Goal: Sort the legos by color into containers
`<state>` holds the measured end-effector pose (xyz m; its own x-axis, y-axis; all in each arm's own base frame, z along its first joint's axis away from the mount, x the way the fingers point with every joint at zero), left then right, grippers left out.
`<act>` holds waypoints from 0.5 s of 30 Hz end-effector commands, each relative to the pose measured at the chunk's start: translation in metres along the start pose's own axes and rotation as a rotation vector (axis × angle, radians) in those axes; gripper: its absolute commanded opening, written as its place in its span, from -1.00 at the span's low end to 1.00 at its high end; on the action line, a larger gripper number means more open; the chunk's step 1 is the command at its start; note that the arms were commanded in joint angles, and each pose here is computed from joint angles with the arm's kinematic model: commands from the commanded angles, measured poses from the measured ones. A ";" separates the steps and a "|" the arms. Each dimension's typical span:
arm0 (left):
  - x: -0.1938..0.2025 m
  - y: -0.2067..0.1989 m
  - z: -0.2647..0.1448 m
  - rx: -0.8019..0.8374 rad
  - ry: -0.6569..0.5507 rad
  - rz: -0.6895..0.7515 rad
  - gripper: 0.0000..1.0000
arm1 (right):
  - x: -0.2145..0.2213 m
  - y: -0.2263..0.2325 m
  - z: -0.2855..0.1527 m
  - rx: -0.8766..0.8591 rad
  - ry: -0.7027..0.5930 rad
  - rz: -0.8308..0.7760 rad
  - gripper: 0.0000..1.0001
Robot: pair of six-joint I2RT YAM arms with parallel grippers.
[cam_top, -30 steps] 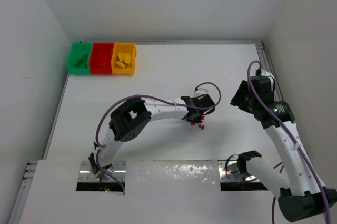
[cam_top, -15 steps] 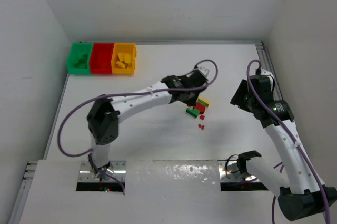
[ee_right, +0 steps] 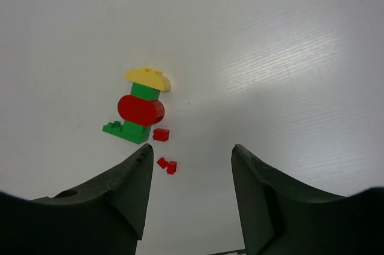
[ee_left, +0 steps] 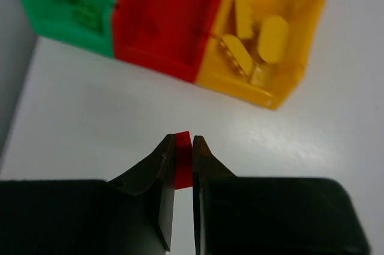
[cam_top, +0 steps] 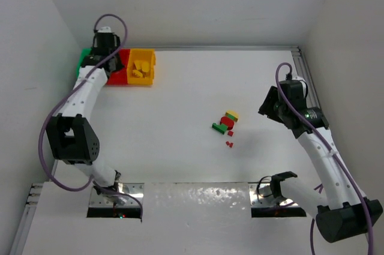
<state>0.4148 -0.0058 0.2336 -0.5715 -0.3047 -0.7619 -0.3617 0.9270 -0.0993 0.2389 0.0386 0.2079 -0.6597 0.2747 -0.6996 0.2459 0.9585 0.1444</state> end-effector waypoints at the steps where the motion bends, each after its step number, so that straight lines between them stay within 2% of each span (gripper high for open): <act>1: -0.068 0.035 0.020 -0.010 -0.176 -0.032 -1.00 | -0.014 0.010 0.000 -0.043 -0.042 0.002 0.09; 6: -0.091 0.058 0.080 -0.043 -0.220 0.003 -1.00 | -0.010 0.008 0.003 -0.033 -0.029 -0.007 0.09; 8: -0.085 0.053 0.109 -0.002 -0.184 0.055 -1.00 | -0.006 0.006 0.004 -0.026 -0.017 -0.012 0.09; 9: -0.097 0.048 0.113 0.016 -0.204 0.062 -1.00 | -0.005 0.005 0.004 -0.024 -0.015 -0.012 0.09; 10: -0.086 0.042 0.134 0.041 -0.163 0.078 -1.00 | -0.004 0.004 0.004 -0.020 -0.011 -0.013 0.09; 15: -0.091 0.035 0.170 0.057 -0.174 0.103 -1.00 | -0.005 -0.002 -0.002 0.006 -0.019 -0.020 0.09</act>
<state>0.5552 0.0957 0.1618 -0.5434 -0.2301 -0.8073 -0.3300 0.9428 -0.0466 0.2421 0.0409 0.2049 -0.6710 0.2651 -0.6924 0.2321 0.9621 0.1433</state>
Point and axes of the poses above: each gripper's point midway between its finger pads, its own z axis out along the fingers, its own y axis along the line the jaws close on, x = y × z, the point moved 3 cm from there along -z, back along the fingers, and after that the axes turned 7 degrees about -z, right-handed, at the moved point
